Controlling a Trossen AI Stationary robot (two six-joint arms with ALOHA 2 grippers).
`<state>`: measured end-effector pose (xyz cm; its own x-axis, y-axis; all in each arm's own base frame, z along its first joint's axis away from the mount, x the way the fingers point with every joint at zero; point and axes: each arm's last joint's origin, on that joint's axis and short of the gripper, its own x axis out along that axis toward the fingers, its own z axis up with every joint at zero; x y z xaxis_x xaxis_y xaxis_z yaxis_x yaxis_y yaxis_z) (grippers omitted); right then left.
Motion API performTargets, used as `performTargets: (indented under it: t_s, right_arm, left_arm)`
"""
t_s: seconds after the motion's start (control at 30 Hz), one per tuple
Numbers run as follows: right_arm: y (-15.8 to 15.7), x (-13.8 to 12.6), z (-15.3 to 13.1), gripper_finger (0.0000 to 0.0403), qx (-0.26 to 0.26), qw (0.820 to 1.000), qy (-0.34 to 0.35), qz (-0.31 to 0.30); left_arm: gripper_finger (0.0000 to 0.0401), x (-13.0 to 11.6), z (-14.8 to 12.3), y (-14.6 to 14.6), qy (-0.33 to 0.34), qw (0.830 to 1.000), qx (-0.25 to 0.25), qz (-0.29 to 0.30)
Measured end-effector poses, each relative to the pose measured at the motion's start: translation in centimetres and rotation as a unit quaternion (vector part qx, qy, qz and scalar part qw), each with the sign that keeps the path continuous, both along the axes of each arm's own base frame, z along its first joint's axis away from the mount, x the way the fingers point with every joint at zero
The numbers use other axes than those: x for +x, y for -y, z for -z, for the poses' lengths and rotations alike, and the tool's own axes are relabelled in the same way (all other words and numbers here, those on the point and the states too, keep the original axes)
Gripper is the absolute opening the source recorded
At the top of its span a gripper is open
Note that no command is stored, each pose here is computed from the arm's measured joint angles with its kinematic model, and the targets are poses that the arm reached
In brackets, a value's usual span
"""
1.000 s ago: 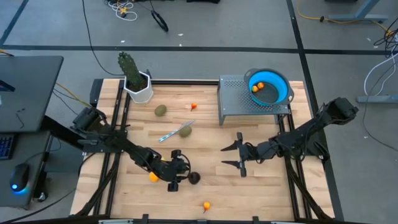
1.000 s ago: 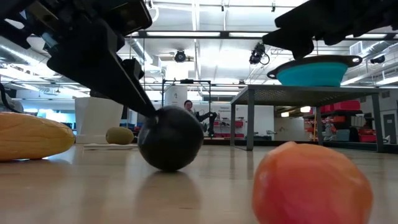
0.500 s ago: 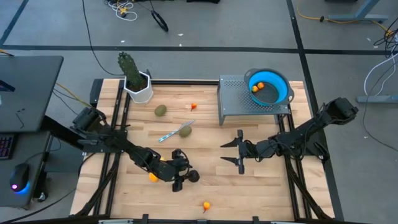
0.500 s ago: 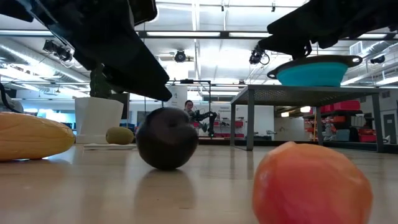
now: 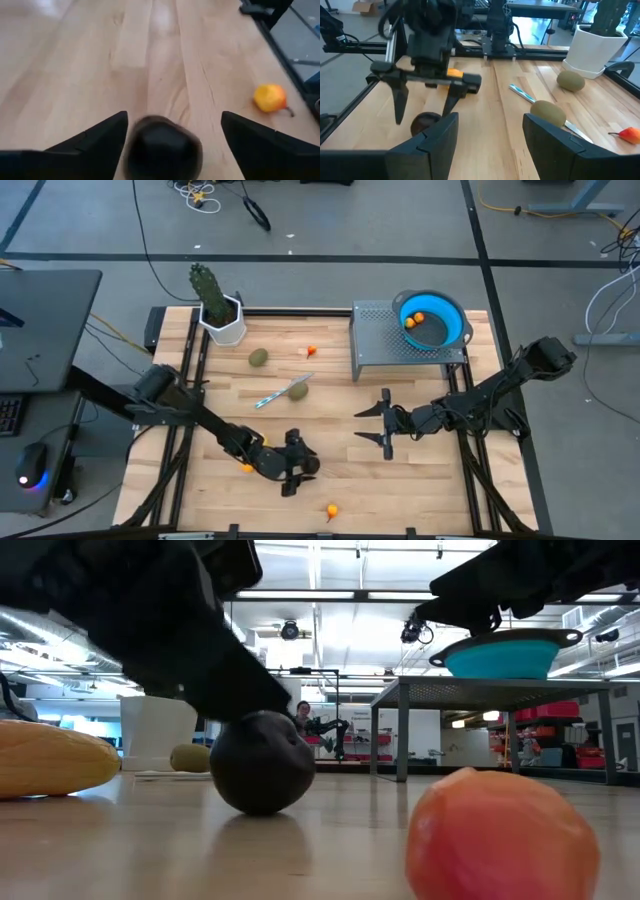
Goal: Pick & Place Fruit
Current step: Put the plum into the blue strainer bowl on the shelf
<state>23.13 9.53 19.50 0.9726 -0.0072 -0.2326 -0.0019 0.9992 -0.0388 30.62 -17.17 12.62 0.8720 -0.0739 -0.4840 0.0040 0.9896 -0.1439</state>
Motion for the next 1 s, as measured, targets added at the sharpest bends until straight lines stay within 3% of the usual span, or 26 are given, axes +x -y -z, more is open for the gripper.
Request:
performTargets:
  t_s: [0.27, 0.43, 1.0]
  right_arm:
    - [0.0, 0.0, 0.0, 0.0234, -0.001, 1.0, -0.002, 0.0]
    - [0.0, 0.0, 0.0, 0.0234, -0.001, 1.0, -0.002, 0.0]
    - [0.0, 0.0, 0.0, 0.0234, -0.001, 1.0, -0.002, 0.001]
  left_arm:
    - [0.0375, 0.8, 1.8, 0.2, -0.021, 1.0, 0.015, -0.007]
    - [0.038, 1.0, 1.8, -0.2, -0.022, 0.999, 0.033, -0.011]
    - [0.0295, 0.7, 2.3, -0.5, -0.046, 0.997, 0.061, -0.02]
